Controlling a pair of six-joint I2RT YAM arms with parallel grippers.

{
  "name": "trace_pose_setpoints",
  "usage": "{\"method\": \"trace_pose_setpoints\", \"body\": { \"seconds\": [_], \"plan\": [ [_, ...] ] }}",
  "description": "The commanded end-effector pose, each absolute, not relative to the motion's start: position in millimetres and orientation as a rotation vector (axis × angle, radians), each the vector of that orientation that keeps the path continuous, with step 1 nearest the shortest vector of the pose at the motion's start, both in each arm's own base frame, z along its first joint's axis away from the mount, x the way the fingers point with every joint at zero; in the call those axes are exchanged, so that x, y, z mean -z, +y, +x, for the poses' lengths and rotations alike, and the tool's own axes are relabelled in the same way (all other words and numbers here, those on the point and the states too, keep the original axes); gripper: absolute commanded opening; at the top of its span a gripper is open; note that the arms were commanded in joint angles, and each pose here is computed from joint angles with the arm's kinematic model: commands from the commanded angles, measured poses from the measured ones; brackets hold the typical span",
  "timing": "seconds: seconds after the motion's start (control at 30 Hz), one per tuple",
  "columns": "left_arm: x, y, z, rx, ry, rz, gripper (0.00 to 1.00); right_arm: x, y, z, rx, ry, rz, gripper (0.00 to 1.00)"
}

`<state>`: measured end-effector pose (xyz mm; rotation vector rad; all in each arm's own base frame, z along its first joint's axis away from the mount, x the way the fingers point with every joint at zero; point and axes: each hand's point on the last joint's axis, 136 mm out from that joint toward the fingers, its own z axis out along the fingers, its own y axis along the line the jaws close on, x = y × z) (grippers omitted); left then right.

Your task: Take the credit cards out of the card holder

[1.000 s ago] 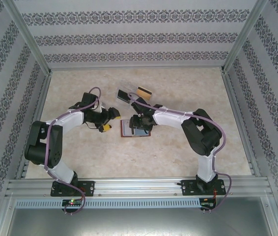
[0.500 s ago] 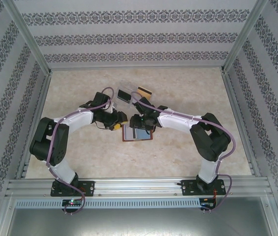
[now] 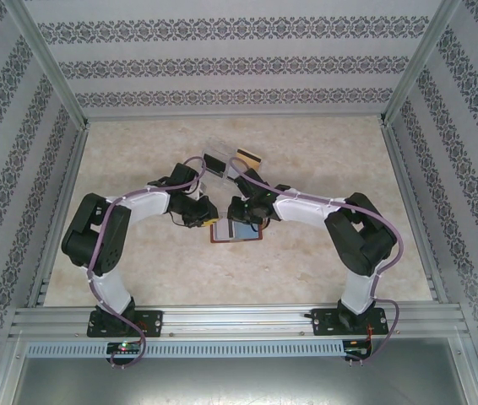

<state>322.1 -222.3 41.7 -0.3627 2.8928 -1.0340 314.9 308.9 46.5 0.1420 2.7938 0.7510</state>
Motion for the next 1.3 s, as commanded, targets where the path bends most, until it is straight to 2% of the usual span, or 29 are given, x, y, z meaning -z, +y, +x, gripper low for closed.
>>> {"method": "trace_pose_setpoints", "body": {
  "seconds": [0.0,0.37,0.73,1.27],
  "plan": [
    [-41.2,-230.2,323.4,1.036,2.899,-0.315,0.16,-32.0,304.3,312.9,-0.737,2.823,0.183,0.18],
    [-30.7,-229.9,320.6,1.012,2.947,-0.319,0.13,-20.8,303.6,311.7,-0.766,2.847,0.198,0.12],
    [-20.7,-225.9,312.6,0.974,3.006,-0.283,0.12,-17.1,298.3,312.2,-0.75,2.844,0.212,0.18],
    [-3.0,-220.2,305.1,0.925,3.056,-0.297,0.1,-26.0,310.8,314.8,-0.981,2.766,0.197,0.16]
  ]
}}
